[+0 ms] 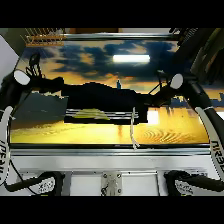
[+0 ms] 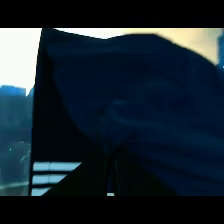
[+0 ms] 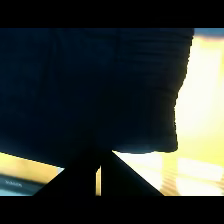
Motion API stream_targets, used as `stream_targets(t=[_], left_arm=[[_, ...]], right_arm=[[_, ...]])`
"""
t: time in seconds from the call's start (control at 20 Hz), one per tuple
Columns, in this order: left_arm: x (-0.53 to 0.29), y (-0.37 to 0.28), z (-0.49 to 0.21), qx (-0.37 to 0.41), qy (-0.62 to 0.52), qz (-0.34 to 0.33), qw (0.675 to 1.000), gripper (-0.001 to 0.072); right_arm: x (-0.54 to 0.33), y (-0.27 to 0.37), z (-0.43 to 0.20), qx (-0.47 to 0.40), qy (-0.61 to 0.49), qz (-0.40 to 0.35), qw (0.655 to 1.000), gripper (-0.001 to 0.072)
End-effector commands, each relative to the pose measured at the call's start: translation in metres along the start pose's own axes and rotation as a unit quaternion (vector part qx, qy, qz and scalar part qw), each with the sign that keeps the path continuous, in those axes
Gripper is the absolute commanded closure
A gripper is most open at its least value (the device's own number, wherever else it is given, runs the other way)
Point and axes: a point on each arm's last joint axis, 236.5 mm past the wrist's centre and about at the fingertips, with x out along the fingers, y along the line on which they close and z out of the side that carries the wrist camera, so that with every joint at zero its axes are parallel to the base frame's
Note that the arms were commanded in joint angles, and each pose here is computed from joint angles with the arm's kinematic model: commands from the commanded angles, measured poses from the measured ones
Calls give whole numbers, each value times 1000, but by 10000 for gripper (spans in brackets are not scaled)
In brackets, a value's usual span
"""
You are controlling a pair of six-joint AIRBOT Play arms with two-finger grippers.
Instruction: Fold the clothes and pants, and hang the long-sleeved shirts on hangers.
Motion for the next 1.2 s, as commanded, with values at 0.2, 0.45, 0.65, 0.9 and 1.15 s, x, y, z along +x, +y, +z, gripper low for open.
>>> stream_targets(t=[0.2,0.45,0.65,0.9,1.15], left_arm=[[41,42,-115,-2,103,24,994,700],[45,45,-134,-7,121,26,992,699],[34,35,-110,4,109,17,994,20],[-26,-1,-51,41,46,-5,998,38],[-54,-41,-62,81,5,-29,996,689]], right_arm=[[53,12,-66,-21,67,-22,997,701],[57,18,-69,-12,75,-9,997,688],[45,46,-52,13,42,49,998,14],[-26,-8,-12,30,-36,57,997,13],[-8,-93,-11,148,-38,116,981,-8]])
